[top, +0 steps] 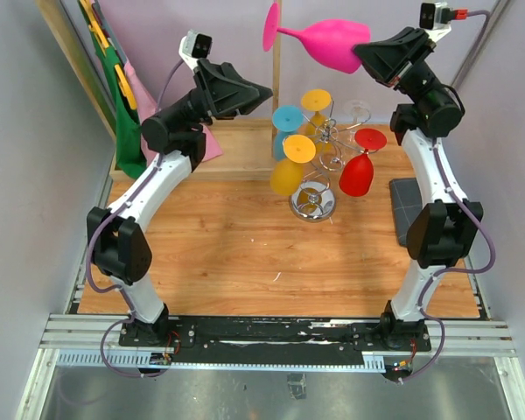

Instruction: Place the wine glass upside down on the wine glass rack

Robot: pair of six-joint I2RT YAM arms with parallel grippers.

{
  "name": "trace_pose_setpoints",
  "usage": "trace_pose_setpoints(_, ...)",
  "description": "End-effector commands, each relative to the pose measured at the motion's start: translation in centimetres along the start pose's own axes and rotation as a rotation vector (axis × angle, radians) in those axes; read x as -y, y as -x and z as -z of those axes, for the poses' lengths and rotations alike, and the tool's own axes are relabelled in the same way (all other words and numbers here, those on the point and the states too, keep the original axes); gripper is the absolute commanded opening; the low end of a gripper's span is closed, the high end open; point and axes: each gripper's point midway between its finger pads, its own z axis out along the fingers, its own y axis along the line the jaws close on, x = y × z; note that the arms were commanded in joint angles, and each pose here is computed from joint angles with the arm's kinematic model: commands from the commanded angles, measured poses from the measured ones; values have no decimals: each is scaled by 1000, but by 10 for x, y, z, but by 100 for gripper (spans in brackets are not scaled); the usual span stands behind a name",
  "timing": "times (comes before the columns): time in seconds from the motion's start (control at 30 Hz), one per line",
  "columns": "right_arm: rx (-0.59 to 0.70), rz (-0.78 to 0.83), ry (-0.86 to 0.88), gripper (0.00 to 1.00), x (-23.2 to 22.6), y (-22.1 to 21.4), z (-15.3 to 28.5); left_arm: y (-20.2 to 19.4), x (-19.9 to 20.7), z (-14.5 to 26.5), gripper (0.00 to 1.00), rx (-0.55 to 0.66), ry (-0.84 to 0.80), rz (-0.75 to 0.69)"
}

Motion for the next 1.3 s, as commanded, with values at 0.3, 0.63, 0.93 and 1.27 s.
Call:
trace_pose_setpoints(0.3, -101, 36, 107, 1, -56, -43, -18, 20, 51, 30, 49, 61, -177, -12)
trace_pose_setpoints(0.63, -130, -7, 160, 1, -71, -66, -32, 25, 44, 33, 51, 77, -191, 28)
trace_pose_setpoints(0.93, -154, -28, 166, 1, -74, -81, -34, 28, 63, 33, 52, 85, -249, 14)
trace_pose_setpoints(1.27, -158, -67, 154, 1, -61, -94, -33, 24, 79, 30, 39, 78, -270, -1)
